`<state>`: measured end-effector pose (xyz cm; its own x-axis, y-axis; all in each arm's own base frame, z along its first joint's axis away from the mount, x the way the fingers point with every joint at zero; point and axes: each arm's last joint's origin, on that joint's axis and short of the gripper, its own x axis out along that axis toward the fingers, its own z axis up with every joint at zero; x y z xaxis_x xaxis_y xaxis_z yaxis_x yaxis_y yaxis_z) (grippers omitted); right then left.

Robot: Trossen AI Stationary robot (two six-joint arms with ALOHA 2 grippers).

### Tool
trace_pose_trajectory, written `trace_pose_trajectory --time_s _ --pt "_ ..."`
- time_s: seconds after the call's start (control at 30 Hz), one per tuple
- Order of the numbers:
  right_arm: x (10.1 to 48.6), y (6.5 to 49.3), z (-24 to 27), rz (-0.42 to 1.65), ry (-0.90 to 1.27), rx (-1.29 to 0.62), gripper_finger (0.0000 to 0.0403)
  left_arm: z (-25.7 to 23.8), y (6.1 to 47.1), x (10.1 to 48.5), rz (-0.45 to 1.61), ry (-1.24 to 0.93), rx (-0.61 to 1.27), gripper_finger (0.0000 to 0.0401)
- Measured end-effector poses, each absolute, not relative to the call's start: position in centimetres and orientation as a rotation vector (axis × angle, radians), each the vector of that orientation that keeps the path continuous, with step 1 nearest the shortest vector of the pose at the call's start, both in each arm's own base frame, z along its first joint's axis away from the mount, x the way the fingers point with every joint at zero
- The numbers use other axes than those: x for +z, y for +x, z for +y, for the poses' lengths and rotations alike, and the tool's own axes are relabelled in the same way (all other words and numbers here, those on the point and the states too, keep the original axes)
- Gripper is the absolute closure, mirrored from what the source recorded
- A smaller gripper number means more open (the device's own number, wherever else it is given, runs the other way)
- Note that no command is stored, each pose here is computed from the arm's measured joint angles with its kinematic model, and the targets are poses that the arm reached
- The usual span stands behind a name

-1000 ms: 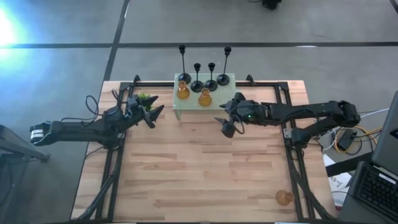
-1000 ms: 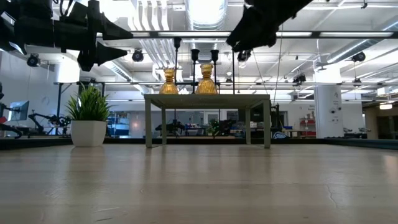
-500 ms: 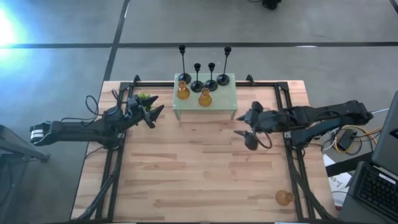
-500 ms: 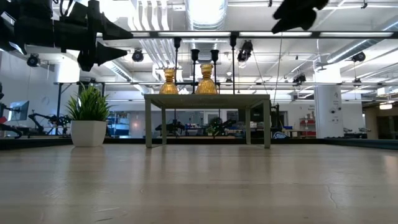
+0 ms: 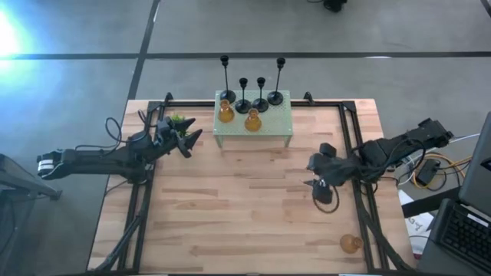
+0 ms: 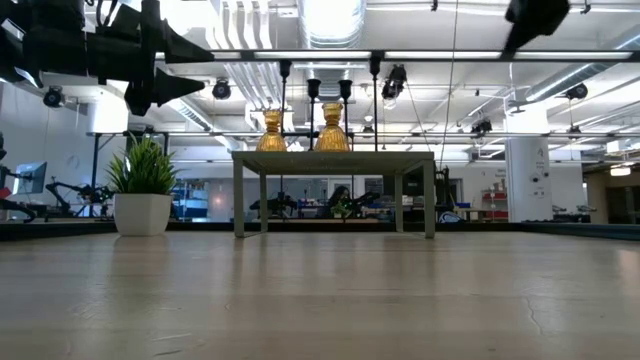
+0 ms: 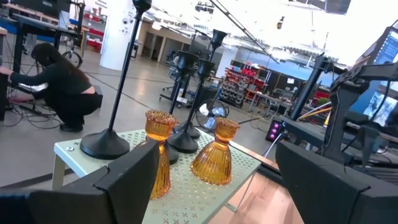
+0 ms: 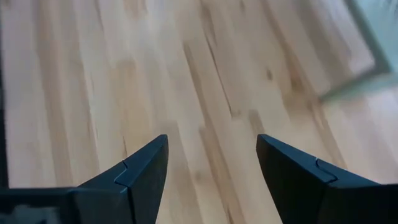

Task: Pick & Place candle stick holders
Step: Put the orange glass candle holder on the shelf aligned with the other orange glass candle holders

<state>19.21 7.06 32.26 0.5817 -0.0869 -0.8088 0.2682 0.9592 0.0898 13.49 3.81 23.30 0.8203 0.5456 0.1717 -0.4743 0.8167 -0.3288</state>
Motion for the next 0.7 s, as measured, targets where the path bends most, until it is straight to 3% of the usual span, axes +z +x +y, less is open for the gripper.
trace_pose_trajectory --time_s 0.23,0.43,0.7 --pt "32.9 18.8 9.6 1.163 0.225 -0.277 0.0175 3.8 13.5 23.2 -0.257 -0.279 0.551 0.0075" --pt "33.1 18.8 11.6 1.242 0.281 -0.263 0.0177 3.8 13.5 23.2 -0.258 -0.279 0.552 0.0075" --pt "33.0 17.8 12.7 1.365 0.493 -0.236 0.0177 3.8 13.3 24.0 -0.338 -0.275 0.551 0.0075"
